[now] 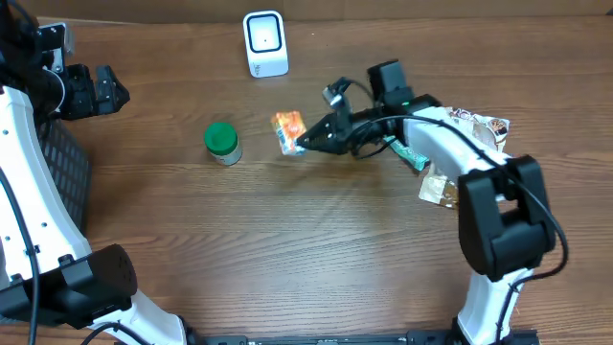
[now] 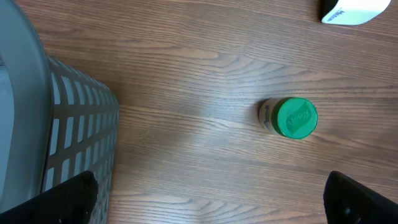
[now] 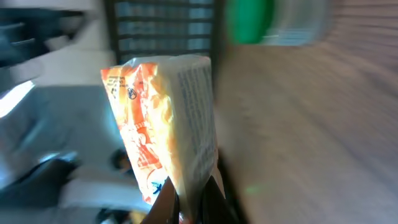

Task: Scan the item barcode
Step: 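Grasp the orange box with the right gripper and lift it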

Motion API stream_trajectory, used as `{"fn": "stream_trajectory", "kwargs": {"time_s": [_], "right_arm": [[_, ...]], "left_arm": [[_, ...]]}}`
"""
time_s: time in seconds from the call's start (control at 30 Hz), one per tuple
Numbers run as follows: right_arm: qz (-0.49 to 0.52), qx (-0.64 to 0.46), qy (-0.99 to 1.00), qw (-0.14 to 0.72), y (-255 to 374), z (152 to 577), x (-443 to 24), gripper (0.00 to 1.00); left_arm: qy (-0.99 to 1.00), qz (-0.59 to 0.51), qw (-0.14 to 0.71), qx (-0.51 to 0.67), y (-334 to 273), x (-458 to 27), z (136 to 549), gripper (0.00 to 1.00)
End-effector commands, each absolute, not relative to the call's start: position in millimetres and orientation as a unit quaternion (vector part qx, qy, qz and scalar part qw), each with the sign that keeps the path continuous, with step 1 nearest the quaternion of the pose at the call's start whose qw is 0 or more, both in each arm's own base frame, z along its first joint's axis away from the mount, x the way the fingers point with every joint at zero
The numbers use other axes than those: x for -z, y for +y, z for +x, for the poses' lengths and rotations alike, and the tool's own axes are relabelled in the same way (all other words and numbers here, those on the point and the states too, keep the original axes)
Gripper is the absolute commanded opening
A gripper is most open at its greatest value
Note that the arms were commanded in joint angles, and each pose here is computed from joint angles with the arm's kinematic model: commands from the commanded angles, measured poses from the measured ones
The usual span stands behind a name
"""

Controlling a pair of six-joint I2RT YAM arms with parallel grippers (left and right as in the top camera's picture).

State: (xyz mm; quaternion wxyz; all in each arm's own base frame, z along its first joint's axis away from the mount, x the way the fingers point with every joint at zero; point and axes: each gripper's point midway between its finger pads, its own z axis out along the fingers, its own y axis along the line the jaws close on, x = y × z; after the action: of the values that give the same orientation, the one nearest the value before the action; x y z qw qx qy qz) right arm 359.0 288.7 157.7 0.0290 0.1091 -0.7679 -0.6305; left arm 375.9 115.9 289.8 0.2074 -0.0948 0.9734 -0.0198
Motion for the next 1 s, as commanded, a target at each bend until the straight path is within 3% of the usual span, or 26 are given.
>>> {"fn": "stream_trajectory", "kwargs": {"time_s": [0.0,0.3,0.7,0.97], "right_arm": [[0.142,0.709,-0.688,0.066,280,341,-206,0.04],[0.100,0.704,-0.694,0.109,280,341,-207,0.04],[0.096,0.697,-0.703,0.104,281,344,-203,0.04],[0.004,0.488,-0.872,0.040,258,365,-113,0.04]], "left_arm": [[0.971,-0.084,0.222,0.013,115,-300,375,1.00],[0.971,-0.084,0.222,0.013,115,-300,375,1.00],[0.971,-0.083,0.222,0.013,115,-300,375,1.00],[0.971,-0.084,0.222,0.013,115,-300,375,1.00]]}}
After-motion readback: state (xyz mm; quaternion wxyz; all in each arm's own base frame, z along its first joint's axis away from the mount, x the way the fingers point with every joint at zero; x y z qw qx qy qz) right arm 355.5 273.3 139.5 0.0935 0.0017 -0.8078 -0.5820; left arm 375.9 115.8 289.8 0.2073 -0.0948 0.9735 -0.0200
